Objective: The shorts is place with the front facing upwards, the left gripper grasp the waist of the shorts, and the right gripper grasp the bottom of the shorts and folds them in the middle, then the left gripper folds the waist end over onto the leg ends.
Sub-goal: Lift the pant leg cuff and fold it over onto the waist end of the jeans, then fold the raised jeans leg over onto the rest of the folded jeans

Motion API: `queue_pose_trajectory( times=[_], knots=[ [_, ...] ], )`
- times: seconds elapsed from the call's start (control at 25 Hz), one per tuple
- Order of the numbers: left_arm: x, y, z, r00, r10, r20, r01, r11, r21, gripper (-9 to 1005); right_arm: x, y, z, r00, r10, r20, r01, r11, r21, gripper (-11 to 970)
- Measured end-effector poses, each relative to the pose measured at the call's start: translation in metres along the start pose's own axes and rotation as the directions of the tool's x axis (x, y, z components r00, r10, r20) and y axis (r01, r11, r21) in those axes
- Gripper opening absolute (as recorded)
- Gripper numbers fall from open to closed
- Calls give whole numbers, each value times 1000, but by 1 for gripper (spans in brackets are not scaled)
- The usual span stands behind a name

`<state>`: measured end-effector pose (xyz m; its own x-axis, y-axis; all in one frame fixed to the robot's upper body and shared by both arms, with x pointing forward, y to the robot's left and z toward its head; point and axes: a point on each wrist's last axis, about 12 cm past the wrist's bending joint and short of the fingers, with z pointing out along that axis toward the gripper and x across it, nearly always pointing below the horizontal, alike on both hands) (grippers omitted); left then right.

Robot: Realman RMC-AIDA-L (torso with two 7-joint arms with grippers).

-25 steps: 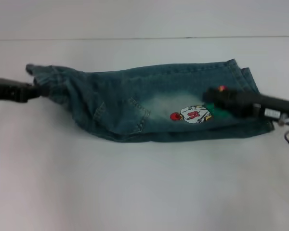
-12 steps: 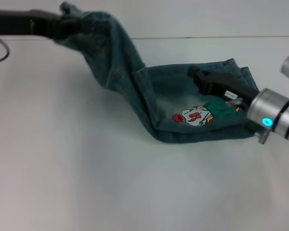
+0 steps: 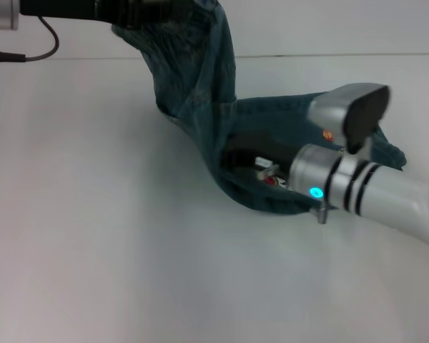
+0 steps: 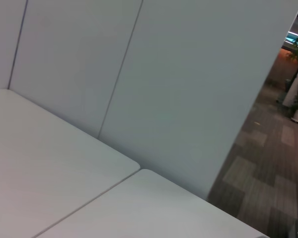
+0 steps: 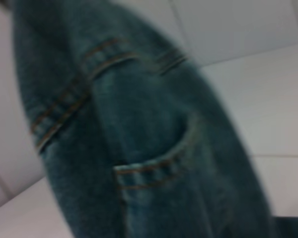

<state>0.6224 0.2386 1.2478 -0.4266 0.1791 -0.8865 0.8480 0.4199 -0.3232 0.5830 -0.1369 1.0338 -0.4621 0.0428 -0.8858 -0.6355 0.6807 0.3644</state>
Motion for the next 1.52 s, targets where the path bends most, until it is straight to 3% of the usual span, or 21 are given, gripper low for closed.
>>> queue_pose_trajectory(
  times=[0.4,0.56,0.72,0.92,1.08,1.24,1.52],
  knots=[
    [-6,-3,5,1000,18,2,-18,1000,17,119,-8,51,32,994,-32,-101,11,979,-202,-1],
    [-4,-2,6,1000,15,2,-15,1000,15,128,-11,57,37,992,-45,-115,19,976,-217,-1],
    [4,3,8,1000,-11,2,11,1000,14,137,-2,40,24,993,-7,-117,-13,986,-165,-2],
    [14,6,13,1000,-31,3,31,999,22,147,12,-2,-10,996,69,-63,-71,997,-26,-1],
    [19,6,22,999,-37,-9,37,999,39,156,11,-32,-46,982,158,106,-163,986,41,-1],
    [23,0,43,999,-25,-43,28,997,68,164,0,-51,-80,931,188,312,-215,975,54,-1],
    [33,-19,97,990,47,-133,-36,996,84,179,-12,-68,-111,837,191,513,-276,957,94,-2]
  ],
)
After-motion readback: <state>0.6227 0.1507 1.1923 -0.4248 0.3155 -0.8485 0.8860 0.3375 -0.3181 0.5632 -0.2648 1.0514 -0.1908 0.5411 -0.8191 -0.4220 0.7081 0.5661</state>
